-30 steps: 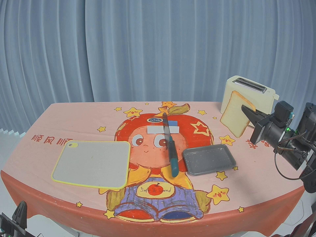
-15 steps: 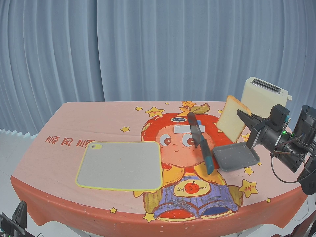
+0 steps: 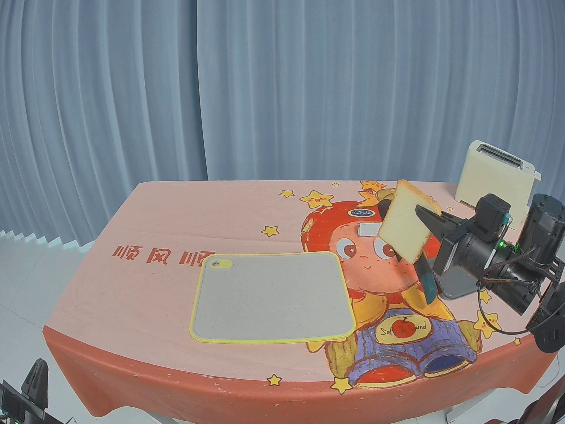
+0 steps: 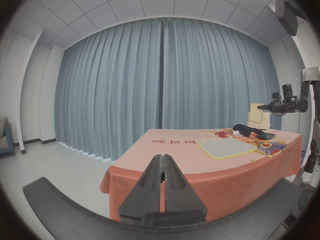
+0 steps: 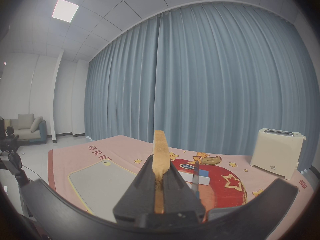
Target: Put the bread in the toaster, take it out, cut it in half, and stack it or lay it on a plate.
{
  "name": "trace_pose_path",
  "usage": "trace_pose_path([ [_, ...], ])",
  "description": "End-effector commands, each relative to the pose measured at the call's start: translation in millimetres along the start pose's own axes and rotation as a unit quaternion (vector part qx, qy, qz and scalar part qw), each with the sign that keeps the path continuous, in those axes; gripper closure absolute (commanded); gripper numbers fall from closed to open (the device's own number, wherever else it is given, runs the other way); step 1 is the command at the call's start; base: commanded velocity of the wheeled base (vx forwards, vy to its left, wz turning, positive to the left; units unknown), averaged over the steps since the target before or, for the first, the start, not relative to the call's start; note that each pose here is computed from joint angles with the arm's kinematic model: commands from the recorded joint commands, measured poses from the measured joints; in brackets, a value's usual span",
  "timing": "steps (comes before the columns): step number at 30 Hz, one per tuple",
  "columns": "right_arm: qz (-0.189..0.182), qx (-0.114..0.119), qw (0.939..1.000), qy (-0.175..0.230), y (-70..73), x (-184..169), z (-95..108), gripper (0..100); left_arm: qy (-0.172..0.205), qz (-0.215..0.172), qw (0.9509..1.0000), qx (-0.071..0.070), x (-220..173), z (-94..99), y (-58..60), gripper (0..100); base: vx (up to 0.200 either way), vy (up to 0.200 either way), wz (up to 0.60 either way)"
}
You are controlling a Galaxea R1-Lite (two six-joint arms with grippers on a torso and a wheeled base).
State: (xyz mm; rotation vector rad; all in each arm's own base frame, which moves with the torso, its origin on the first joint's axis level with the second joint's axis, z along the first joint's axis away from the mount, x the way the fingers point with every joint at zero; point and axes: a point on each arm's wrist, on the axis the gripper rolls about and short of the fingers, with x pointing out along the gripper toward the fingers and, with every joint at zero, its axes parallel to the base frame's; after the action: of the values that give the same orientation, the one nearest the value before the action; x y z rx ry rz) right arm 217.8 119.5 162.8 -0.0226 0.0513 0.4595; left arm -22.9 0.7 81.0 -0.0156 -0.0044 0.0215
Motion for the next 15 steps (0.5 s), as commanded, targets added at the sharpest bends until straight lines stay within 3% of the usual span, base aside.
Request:
trace_pose_path([
  [1,0.010,-0.001,0.9999,0.009,5.4,0,-4,100,0.008,0.000,1.0000,0.000,1,-4.9,0.1,100,0.000,0.000,0.00],
  [10,0.017,-0.004,0.9993,0.034,16.7,7,-17,100,0.008,0.000,1.0000,0.000,1,-4.9,0.1,100,0.000,0.000,0.00],
  [15,0.025,0.011,0.9989,0.037,21.6,8,-19,100,0.008,0.000,1.0000,0.001,1,-4.9,0.1,100,0.000,0.200,0.00],
])
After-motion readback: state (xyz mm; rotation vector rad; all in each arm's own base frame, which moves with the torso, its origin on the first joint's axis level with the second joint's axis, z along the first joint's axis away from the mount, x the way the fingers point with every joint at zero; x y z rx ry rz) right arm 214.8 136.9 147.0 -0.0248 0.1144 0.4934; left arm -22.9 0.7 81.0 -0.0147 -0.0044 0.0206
